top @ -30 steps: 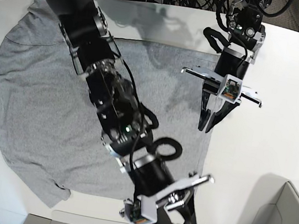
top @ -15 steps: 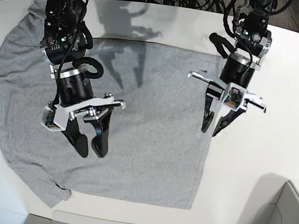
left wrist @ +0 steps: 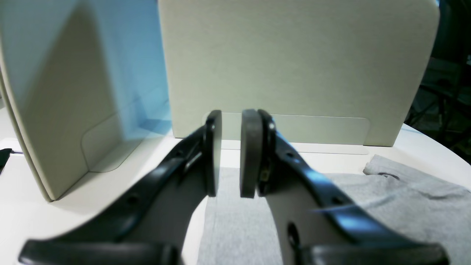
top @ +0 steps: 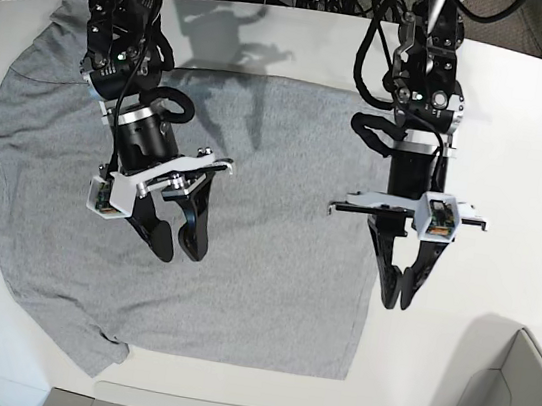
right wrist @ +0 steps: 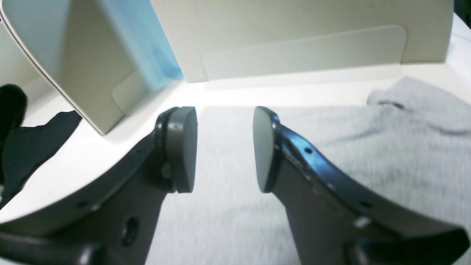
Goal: Fold the T-shirt properly
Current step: 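Retract the right arm back to the shirt's shoulder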
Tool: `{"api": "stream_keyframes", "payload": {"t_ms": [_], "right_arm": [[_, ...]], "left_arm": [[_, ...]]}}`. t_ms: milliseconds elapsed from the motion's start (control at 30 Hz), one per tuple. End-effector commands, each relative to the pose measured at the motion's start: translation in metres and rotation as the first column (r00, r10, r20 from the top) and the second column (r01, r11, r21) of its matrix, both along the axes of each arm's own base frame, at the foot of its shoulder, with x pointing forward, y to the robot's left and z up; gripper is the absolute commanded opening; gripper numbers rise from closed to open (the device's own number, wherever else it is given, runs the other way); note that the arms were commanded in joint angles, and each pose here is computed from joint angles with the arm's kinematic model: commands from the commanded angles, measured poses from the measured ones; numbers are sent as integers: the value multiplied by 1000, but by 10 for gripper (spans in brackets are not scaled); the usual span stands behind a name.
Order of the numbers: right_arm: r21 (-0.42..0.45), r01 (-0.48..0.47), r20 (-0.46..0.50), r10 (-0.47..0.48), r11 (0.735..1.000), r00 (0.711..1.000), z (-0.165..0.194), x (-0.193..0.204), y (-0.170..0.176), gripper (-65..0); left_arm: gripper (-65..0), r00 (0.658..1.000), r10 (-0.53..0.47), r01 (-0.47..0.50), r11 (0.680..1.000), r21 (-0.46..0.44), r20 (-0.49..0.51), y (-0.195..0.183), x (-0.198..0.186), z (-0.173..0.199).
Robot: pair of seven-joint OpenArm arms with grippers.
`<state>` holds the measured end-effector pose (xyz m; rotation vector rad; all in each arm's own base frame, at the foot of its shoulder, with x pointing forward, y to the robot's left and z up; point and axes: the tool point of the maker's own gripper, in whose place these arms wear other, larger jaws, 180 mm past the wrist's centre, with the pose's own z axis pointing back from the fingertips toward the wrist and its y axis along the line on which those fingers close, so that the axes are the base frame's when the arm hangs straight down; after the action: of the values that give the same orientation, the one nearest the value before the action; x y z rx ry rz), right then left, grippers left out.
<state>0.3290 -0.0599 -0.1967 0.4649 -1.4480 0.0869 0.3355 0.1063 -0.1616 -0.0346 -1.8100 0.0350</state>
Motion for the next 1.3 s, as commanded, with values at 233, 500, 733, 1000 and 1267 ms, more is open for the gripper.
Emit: {"api": "stream_keyframes", "payload": {"t_ms": [233, 500, 733, 1000, 1267], "right_arm": [[193, 135, -266, -81, 972, 960, -48, -53, -89, -395], [67, 331, -503, -255, 941, 826, -90, -132, -179, -395], [-55, 500, -673, -403, 864, 621, -135, -194, -244, -396], [-82, 577, -776, -415, 813, 475, -171, -226, -307, -396], [-30, 506, -777, -339, 862, 531, -187, -202, -284, -396]], "left_arm": [[-486, 985, -123, 132, 989, 62, -123, -26, -45, -42], [-485, 969, -138, 154, 986, 66, -205, -28, -60, -65], [-485, 961, -128, 148, 987, 68, -245, -24, -69, -76], [-485, 958, -127, 150, 986, 70, -257, -24, -72, -80], [-485, 959, -123, 146, 987, 73, -256, -22, -71, -80]]}}
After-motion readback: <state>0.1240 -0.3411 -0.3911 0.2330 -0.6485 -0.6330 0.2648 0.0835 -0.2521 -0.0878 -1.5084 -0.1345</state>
